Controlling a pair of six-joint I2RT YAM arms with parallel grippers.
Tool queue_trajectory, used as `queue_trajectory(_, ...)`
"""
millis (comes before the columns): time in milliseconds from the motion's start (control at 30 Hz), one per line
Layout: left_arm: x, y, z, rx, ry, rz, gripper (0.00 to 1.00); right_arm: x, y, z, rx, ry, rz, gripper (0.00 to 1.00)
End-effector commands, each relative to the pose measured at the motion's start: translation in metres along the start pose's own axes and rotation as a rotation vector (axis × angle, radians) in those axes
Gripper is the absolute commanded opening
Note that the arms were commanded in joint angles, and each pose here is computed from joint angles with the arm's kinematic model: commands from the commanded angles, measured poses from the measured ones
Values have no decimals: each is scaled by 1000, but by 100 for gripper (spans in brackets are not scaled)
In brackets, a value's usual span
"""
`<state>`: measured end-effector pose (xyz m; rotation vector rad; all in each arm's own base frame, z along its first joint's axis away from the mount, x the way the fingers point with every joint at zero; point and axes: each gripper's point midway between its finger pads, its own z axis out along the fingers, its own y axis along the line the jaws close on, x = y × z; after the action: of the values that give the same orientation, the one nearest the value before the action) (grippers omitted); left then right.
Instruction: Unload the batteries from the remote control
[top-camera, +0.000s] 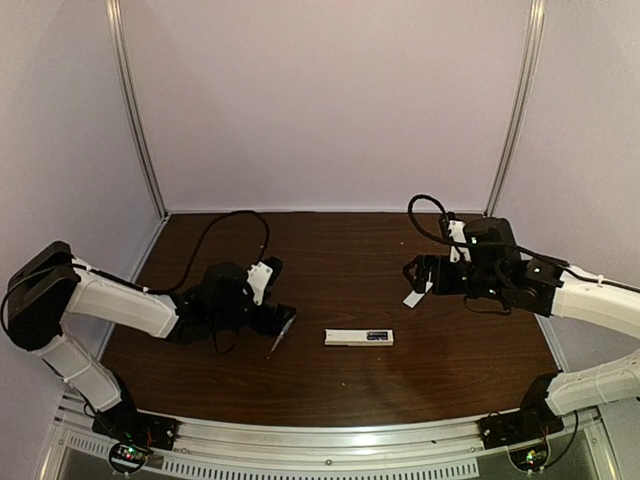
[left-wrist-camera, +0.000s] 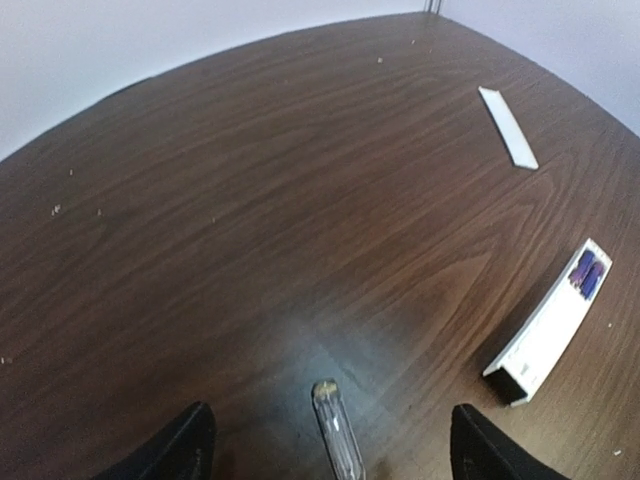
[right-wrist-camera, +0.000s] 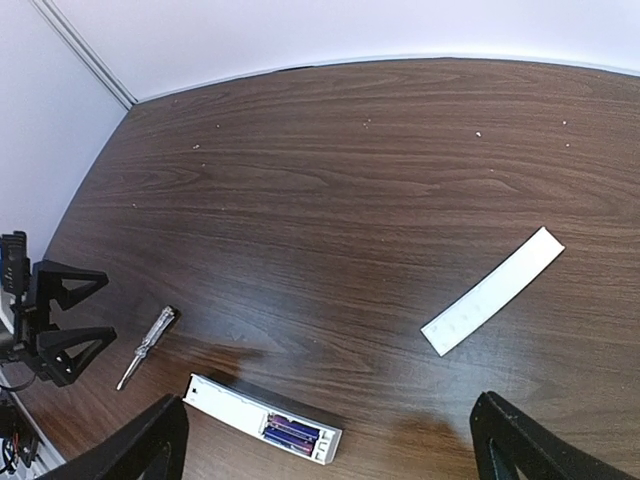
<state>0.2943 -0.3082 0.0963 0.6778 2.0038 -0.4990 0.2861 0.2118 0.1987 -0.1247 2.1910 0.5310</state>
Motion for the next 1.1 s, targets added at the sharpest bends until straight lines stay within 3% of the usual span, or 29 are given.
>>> queue_trajectory(0, 41, -5, -12, -42, 146, -13, 79, 8, 1, -10, -27, 5, 44, 100)
queue_trajectory(167, 61, -16, -20, -92, 195, 2, 76, 22, 17, -16, -66, 29, 39, 100)
queue_trajectory(433, 88, -17, -28, -143, 254, -26, 63, 52, 28, -23, -84, 54, 16, 100)
queue_trajectory(1067, 101, -20, -15, -146, 294, 0, 37, 66, 21, -40, -93, 30, 30, 100)
